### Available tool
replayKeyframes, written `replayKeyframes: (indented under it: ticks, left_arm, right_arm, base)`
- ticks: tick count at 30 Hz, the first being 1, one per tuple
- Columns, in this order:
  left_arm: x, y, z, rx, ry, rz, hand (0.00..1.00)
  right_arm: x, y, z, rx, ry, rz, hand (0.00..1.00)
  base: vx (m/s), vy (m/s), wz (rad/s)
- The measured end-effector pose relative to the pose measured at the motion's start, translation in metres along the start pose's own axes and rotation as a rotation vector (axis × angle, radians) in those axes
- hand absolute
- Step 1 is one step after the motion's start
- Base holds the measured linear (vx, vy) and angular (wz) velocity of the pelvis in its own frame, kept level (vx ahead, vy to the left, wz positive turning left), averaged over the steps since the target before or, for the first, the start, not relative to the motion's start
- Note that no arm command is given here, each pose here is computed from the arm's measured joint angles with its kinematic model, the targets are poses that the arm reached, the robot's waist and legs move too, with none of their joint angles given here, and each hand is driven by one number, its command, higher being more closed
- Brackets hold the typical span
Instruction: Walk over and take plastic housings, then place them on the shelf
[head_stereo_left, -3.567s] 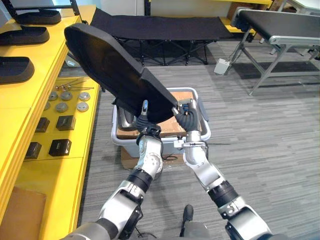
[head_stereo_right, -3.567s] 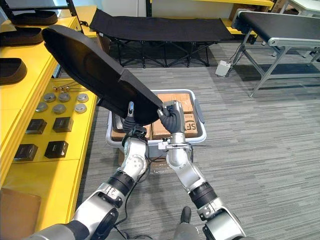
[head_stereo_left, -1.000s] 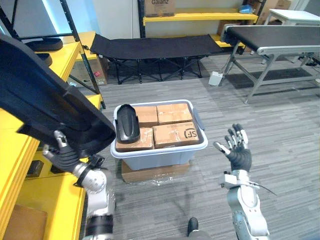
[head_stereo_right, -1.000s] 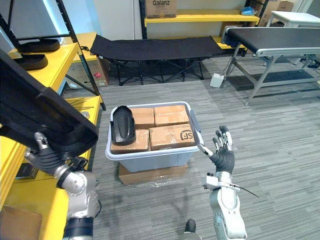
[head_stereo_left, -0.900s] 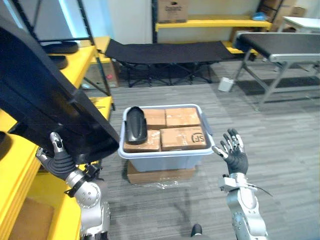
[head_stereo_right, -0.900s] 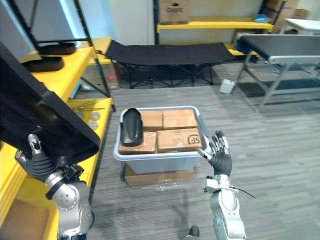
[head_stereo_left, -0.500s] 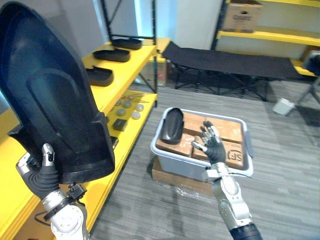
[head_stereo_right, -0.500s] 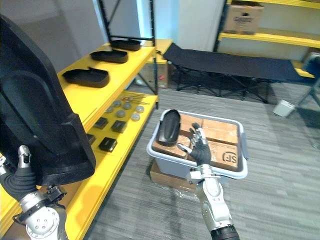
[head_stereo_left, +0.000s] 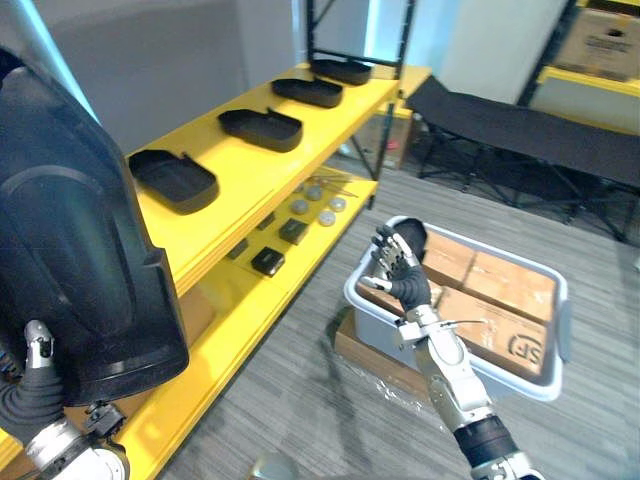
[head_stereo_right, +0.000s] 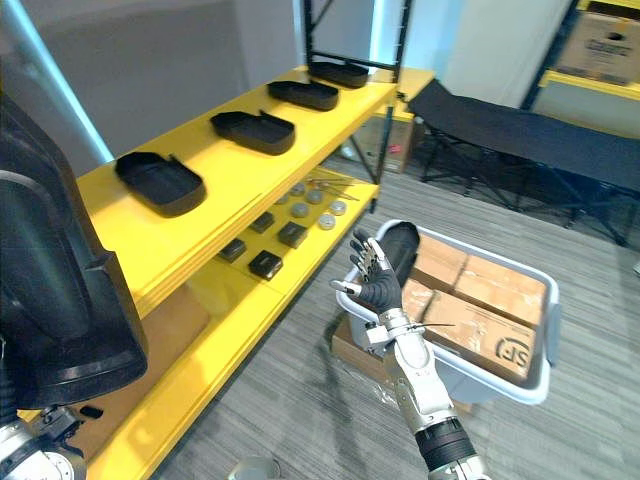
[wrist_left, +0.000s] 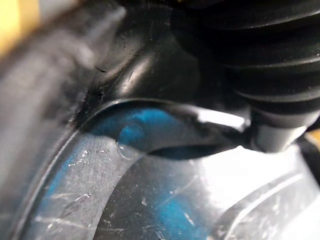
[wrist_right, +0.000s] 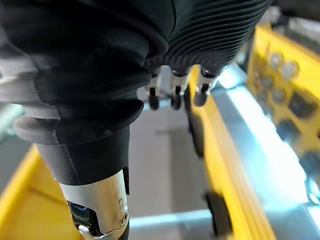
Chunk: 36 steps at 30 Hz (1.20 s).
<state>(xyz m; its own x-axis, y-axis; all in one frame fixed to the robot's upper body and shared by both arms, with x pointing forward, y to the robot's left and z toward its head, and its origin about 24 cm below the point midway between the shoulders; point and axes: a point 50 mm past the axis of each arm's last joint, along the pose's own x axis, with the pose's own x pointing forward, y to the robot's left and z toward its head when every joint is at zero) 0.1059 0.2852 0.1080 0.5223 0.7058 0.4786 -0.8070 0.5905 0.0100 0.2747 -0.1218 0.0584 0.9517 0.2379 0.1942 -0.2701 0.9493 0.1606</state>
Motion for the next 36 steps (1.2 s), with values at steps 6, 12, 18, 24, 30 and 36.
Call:
replayKeyframes:
  ticks: [6, 12, 18, 24, 30, 36]
  left_arm:
    - [0.004, -0.012, 0.011, -0.099, -0.077, -0.083, 1.00]
    - [0.013, -0.029, 0.016, -0.222, -0.103, -0.134, 1.00]
    - [0.009, -0.032, 0.013, -0.232, -0.084, -0.160, 1.00]
    - [0.011, -0.023, 0.018, -0.224, -0.147, -0.122, 1.00]
    - [0.019, -0.021, 0.021, -0.212, -0.177, -0.092, 1.00]
    - [0.041, -0.042, 0.029, -0.302, -0.251, -0.074, 1.00]
  right_arm:
    - [-0.008, -0.025, 0.003, -0.033, -0.011, -0.135, 0.00]
    - [-0.011, -0.034, 0.011, -0.038, -0.056, -0.149, 0.00]
    - [-0.018, -0.034, 0.018, -0.034, -0.106, -0.135, 0.00]
    - [-0.016, -0.021, 0.022, 0.008, -0.170, -0.117, 0.00]
    - [-0.026, -0.012, 0.016, 0.039, -0.159, -0.080, 0.00]
    - [-0.010, -0.017, 0.042, -0.071, -0.241, 0.021, 0.00]
  base:
    - [0.08, 0.058, 0.93]
    - [-0.05, -0.103, 0.18]
    - [-0.14, -0.022, -0.09]
    - [-0.08, 0.080, -0.06]
    - [0.16, 0.158, 0.19]
    - [0.28, -0.021, 0.47]
